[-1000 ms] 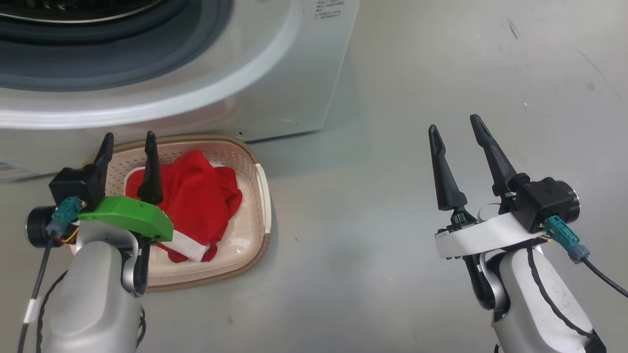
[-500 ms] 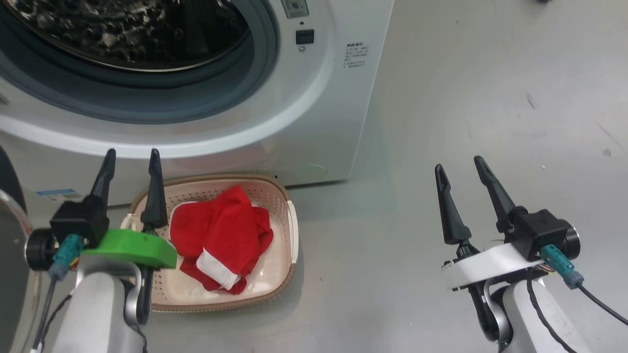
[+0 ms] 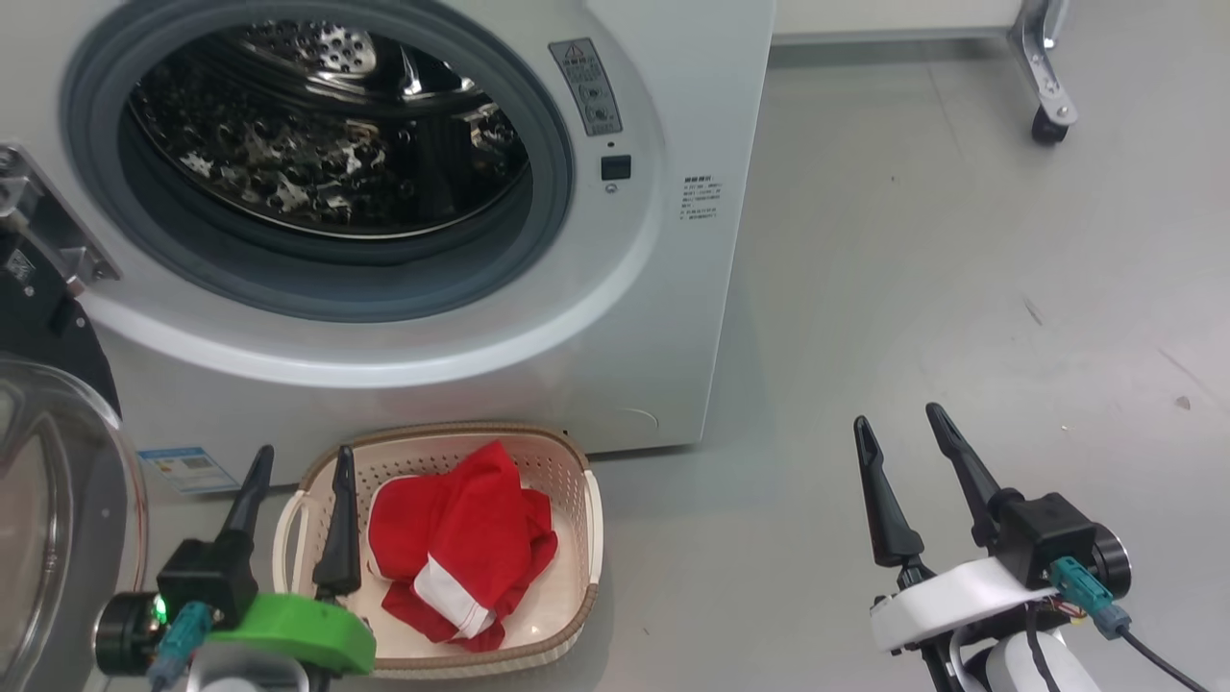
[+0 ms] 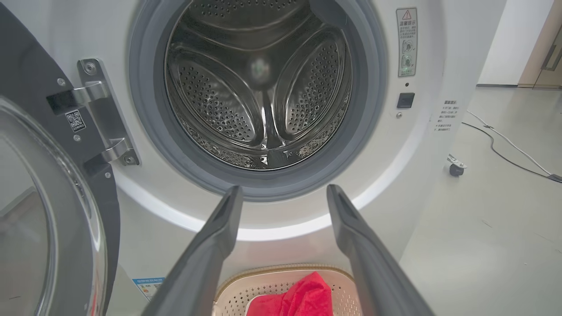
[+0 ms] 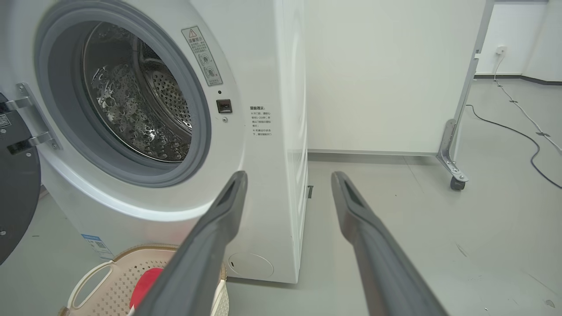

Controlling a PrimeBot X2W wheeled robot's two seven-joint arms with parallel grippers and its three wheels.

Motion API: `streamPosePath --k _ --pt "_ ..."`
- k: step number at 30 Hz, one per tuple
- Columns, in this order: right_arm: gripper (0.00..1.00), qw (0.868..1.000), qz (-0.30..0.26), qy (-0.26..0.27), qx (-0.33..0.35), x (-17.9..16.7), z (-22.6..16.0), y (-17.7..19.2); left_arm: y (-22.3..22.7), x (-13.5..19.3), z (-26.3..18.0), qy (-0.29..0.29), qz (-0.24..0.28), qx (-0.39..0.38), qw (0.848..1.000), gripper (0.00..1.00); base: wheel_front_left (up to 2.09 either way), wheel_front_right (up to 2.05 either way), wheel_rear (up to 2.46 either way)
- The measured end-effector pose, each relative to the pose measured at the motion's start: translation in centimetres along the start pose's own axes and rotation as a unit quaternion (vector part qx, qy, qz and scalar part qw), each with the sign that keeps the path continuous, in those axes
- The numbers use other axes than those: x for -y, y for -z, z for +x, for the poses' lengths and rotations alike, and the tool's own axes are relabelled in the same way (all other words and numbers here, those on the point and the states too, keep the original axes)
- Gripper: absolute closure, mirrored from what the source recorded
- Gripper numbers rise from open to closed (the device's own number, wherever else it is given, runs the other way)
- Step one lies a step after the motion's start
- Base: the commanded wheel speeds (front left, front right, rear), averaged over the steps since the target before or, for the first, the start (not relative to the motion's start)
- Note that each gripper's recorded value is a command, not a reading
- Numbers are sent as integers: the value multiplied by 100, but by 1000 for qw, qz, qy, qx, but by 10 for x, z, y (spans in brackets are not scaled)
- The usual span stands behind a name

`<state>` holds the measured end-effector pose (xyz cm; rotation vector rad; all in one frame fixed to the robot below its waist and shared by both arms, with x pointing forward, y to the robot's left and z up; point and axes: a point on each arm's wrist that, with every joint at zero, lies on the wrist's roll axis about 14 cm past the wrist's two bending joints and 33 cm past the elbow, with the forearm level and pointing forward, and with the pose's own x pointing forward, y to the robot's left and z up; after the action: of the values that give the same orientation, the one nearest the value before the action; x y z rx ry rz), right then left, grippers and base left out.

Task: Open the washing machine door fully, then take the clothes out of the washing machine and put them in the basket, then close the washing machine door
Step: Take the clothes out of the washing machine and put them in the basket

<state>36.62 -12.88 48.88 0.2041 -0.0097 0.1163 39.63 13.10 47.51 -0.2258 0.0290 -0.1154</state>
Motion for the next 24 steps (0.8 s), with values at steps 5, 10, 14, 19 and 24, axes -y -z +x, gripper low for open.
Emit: streamPosePath --k 5,10,14,19,24 --pt "0 1000 2 1 6 -2 -10 -4 -2 3 -18 1 -1 4 1000 0 0 0 0" --pt "0 1000 4 0 11 -5 -18 -7 -2 8 -33 5 -2 1 1000 0 0 0 0" --pt "0 1000 6 -1 12 -7 -24 -7 -2 12 -43 9 -3 -1 1000 0 0 0 0" --pt "0 1000 6 2 14 -7 -28 -8 -5 15 -49 10 -4 2 1000 0 0 0 0" --pt "0 1000 7 6 16 -5 -30 -9 -7 19 -53 12 -5 0 1000 0 0 0 0"
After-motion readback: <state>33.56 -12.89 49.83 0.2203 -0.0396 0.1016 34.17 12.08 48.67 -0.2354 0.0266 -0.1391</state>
